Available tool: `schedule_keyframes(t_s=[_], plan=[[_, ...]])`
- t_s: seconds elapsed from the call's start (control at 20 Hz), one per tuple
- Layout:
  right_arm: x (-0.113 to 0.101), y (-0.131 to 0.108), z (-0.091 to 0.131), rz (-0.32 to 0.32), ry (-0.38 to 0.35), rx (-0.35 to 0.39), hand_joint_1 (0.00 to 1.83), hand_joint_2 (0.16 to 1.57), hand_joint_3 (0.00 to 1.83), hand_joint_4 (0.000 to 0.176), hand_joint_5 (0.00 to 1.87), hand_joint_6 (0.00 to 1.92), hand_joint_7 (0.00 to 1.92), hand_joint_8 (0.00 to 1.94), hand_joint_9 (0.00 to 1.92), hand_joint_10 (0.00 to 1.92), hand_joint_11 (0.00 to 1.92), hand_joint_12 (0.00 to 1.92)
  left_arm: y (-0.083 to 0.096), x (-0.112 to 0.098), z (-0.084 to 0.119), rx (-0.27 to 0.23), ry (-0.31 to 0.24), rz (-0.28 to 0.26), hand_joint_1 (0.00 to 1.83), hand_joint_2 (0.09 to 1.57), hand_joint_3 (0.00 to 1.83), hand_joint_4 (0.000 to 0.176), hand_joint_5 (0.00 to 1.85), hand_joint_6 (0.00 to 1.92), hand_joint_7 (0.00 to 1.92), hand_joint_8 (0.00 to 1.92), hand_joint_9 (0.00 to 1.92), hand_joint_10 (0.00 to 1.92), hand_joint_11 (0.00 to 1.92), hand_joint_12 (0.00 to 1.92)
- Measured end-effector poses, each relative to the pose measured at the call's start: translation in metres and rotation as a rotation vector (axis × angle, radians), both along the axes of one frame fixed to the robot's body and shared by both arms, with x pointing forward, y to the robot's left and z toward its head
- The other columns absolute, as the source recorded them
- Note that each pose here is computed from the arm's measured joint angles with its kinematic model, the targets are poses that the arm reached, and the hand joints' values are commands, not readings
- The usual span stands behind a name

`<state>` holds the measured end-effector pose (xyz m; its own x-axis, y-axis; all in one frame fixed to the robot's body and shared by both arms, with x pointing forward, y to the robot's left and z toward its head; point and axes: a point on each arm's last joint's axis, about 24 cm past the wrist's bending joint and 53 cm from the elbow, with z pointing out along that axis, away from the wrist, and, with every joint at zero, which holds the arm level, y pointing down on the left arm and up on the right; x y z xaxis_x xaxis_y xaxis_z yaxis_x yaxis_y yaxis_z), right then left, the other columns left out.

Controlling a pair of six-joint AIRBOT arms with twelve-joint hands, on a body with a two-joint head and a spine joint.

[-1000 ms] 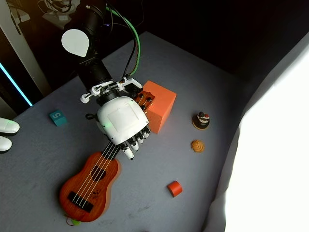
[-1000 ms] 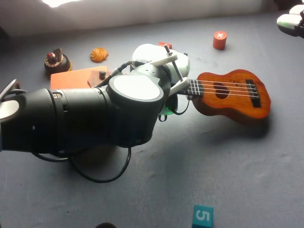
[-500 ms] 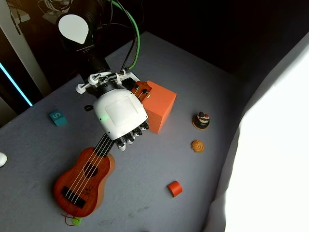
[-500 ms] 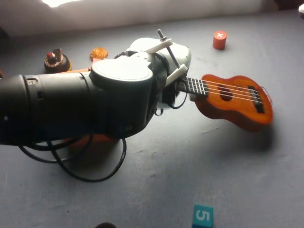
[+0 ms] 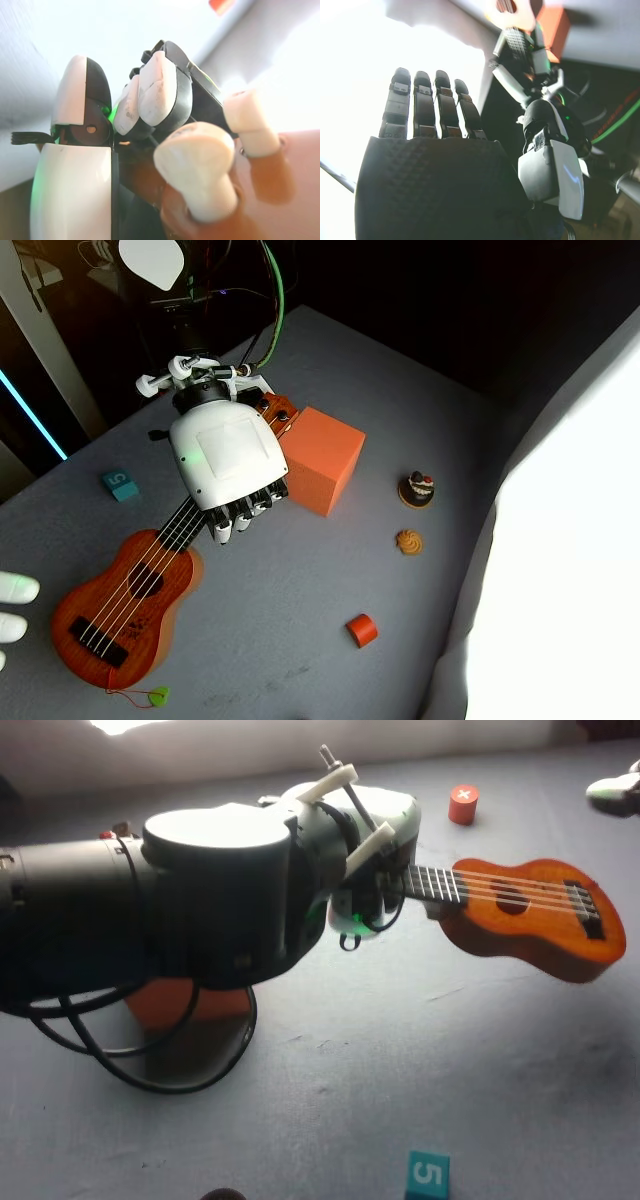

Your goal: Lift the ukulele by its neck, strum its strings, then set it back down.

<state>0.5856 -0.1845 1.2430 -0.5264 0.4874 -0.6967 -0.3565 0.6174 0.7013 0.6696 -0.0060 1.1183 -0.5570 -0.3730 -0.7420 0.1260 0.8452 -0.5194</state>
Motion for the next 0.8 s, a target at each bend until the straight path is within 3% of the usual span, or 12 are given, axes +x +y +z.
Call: schedule_keyframes(t_s=[0.05, 0.3, 0.4, 0.6, 0.8], plan=[[0.006, 0.001, 0.003, 0.010, 0.003, 0.033, 0.00, 1.23, 0.00, 0.000, 0.03, 0.01, 0.05, 0.00, 0.00, 0.00, 0.00, 0.00, 0.000, 0.002, 0.006, -0.020, 0.000, -0.004, 1.43, 1.23, 0.00, 0.021, 1.25, 1.92, 1.34, 1.92, 1.48, 1.92, 1.56, 1.92], [0.023, 0.003, -0.007, 0.014, 0.022, 0.036, 0.00, 1.24, 0.00, 0.000, 0.01, 0.00, 0.05, 0.00, 0.00, 0.00, 0.00, 0.00, 0.000, -0.001, 0.016, -0.038, -0.006, -0.013, 1.43, 1.21, 0.00, 0.039, 1.22, 1.92, 1.34, 1.92, 1.47, 1.92, 1.56, 1.92], [0.029, 0.006, -0.011, 0.016, 0.051, 0.068, 0.00, 1.23, 0.00, 0.000, 0.01, 0.00, 0.04, 0.00, 0.00, 0.00, 0.00, 0.00, 0.000, -0.002, 0.016, -0.044, -0.002, -0.015, 1.43, 1.21, 0.00, 0.047, 1.23, 1.92, 1.33, 1.92, 1.47, 1.92, 1.55, 1.92], [0.033, 0.019, -0.026, 0.030, 0.086, 0.061, 0.00, 1.23, 0.00, 0.000, 0.01, 0.01, 0.06, 0.00, 0.01, 0.00, 0.00, 0.00, 0.011, 0.000, 0.018, -0.040, -0.007, 0.000, 1.42, 1.21, 0.00, 0.050, 1.26, 1.92, 1.34, 1.92, 1.45, 1.92, 1.54, 1.92], [0.037, 0.026, -0.027, 0.039, 0.096, 0.085, 0.00, 1.23, 0.00, 0.000, 0.02, 0.01, 0.06, 0.01, 0.01, 0.00, 0.00, 0.00, 0.008, 0.001, 0.024, -0.047, -0.013, -0.009, 1.39, 1.21, 0.00, 0.054, 1.24, 1.92, 1.34, 1.92, 1.46, 1.92, 1.55, 1.92]])
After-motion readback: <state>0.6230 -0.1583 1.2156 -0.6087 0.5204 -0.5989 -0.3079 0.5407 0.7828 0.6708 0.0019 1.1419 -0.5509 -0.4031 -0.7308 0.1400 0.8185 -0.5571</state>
